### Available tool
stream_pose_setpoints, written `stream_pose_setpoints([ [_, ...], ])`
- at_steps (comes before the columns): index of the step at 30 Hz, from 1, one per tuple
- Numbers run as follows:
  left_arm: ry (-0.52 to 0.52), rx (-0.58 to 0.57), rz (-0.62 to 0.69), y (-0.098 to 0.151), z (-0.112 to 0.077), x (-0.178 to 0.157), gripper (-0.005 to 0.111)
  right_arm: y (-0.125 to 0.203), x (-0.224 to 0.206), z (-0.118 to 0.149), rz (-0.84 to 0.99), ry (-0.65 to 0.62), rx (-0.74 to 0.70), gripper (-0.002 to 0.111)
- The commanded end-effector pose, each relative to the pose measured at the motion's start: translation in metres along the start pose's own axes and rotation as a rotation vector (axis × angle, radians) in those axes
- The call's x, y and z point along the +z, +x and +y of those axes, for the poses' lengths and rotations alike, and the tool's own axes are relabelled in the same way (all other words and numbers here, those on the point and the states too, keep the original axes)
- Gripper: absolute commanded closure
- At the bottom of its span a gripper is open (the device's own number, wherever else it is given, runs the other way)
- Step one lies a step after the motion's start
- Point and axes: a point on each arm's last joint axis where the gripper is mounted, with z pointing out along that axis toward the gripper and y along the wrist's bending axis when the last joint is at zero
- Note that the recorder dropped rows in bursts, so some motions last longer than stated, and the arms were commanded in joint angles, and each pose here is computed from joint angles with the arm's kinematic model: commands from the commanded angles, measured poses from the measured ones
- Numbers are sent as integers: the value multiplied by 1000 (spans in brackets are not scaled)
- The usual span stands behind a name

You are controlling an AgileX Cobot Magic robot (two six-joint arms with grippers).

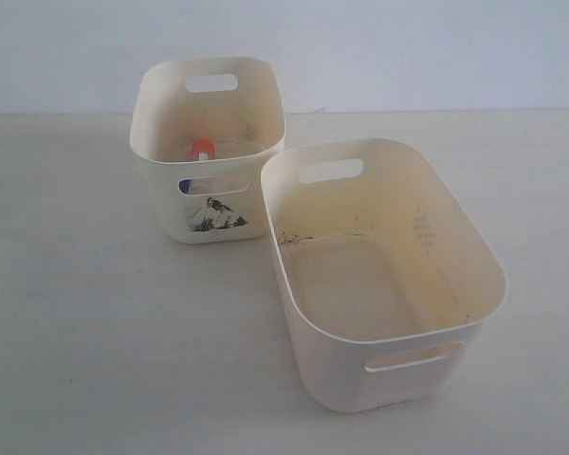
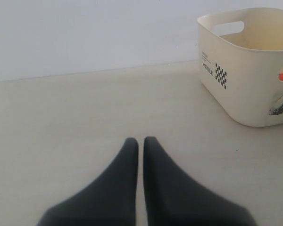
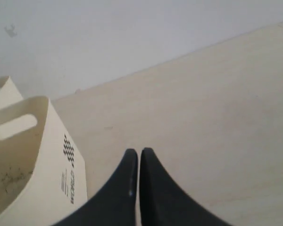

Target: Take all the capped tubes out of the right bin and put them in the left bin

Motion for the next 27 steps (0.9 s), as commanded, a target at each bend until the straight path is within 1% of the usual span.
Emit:
stream_pose_setpoints([
  [1, 1, -18, -20, -3, 0, 0, 102, 5, -1, 3, 48, -41, -178, 107],
  [2, 1, -18, -20, -3, 0, 0, 102, 5, -1, 3, 52, -41, -224, 107],
  [4, 1, -18, -20, -3, 0, 0, 102, 7, -1, 3, 69, -39, -245, 107],
  [5, 1, -18, -20, -3, 0, 0, 102, 8, -1, 3, 82, -38, -242, 107],
  [8, 1, -18, -20, -3, 0, 0, 102, 10, -1, 3, 102, -41, -162, 107],
  [9, 1, -18, -20, -3, 0, 0, 102, 10, -1, 3, 103, -41, -155, 107],
  [27, 1, -18, -20, -3, 0, 0, 102, 10, -1, 3, 103, -41, -153, 107],
])
